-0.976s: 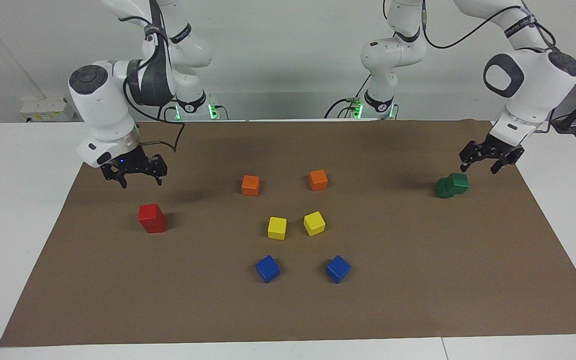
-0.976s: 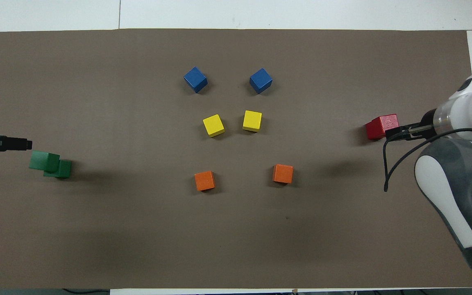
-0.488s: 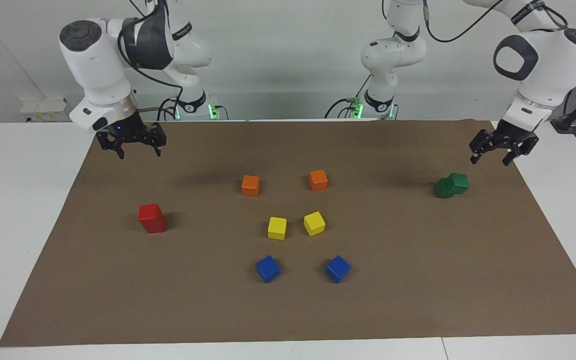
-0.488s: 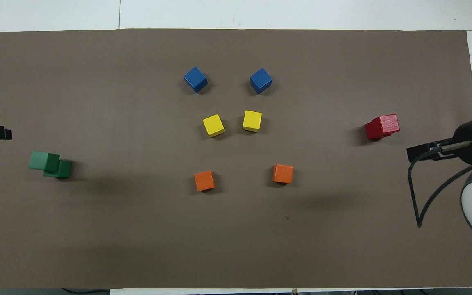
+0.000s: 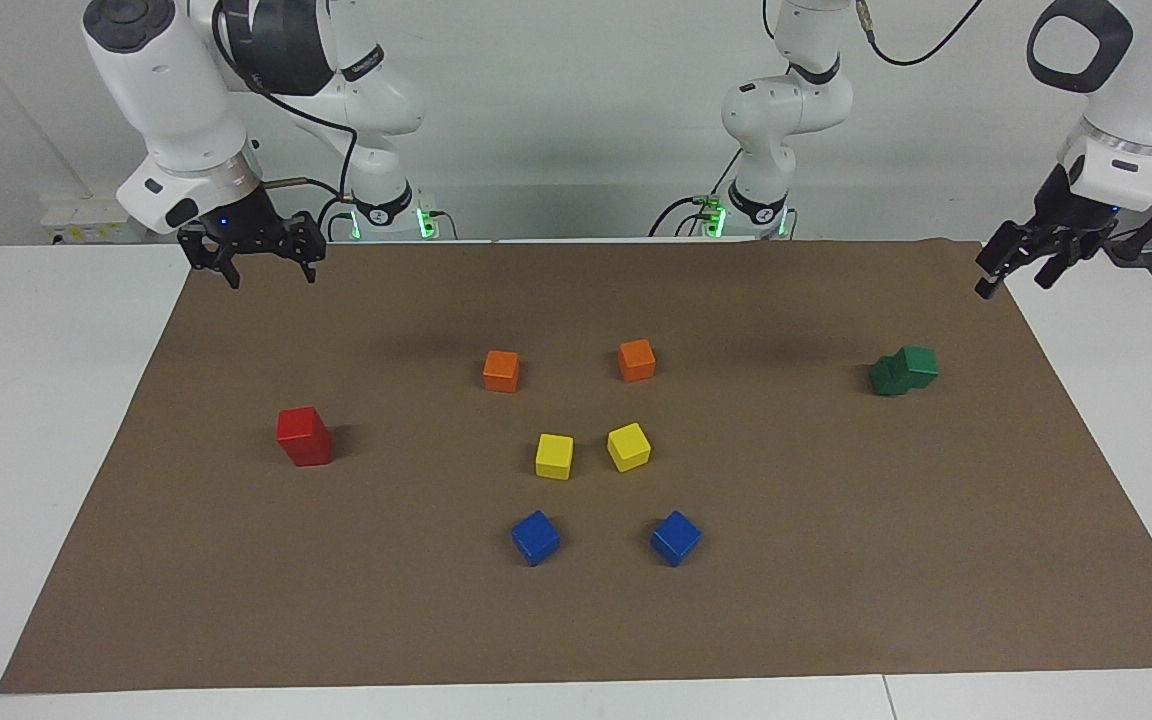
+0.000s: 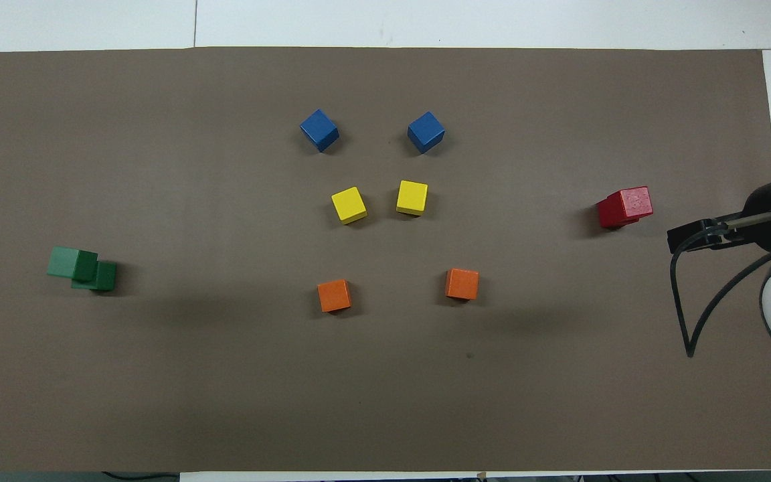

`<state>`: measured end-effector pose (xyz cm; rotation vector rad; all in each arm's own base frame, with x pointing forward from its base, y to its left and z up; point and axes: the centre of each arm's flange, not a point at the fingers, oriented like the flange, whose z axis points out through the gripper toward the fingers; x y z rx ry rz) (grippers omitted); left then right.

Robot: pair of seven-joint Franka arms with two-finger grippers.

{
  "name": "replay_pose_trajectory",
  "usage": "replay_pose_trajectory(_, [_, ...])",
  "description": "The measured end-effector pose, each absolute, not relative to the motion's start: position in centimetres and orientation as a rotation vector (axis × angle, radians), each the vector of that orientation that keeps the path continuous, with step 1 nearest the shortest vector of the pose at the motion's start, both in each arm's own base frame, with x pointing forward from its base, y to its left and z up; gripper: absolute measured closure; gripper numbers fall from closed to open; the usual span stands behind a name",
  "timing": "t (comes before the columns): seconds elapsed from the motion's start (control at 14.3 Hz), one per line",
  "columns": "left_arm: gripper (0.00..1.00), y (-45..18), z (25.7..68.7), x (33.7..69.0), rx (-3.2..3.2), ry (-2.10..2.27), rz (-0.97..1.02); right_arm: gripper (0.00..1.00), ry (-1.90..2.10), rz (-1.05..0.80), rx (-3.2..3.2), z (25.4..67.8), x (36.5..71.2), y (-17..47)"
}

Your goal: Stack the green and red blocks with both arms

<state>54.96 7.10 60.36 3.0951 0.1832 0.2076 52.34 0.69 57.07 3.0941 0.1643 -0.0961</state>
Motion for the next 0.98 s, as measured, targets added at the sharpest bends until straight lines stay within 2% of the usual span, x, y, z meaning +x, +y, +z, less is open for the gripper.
replay_pose_trajectory(0.28, [0.0, 2.5, 60.7, 55.6, 3.112, 0.066, 0.155, 0.0, 0.163, -0.096, 3.096, 57.0, 52.9, 0.6])
replay_pose_trajectory(0.7, [0.0, 1.4, 62.2, 55.8, 3.115, 0.031, 0.063, 0.0, 0.152, -0.071, 3.097, 57.7, 53.2, 0.2])
replay_pose_trajectory(0.98, [0.0, 0.7, 61.7, 56.3, 3.116, 0.013, 0.053, 0.0, 0.14, -0.002, 3.101, 59.6, 54.8, -0.2])
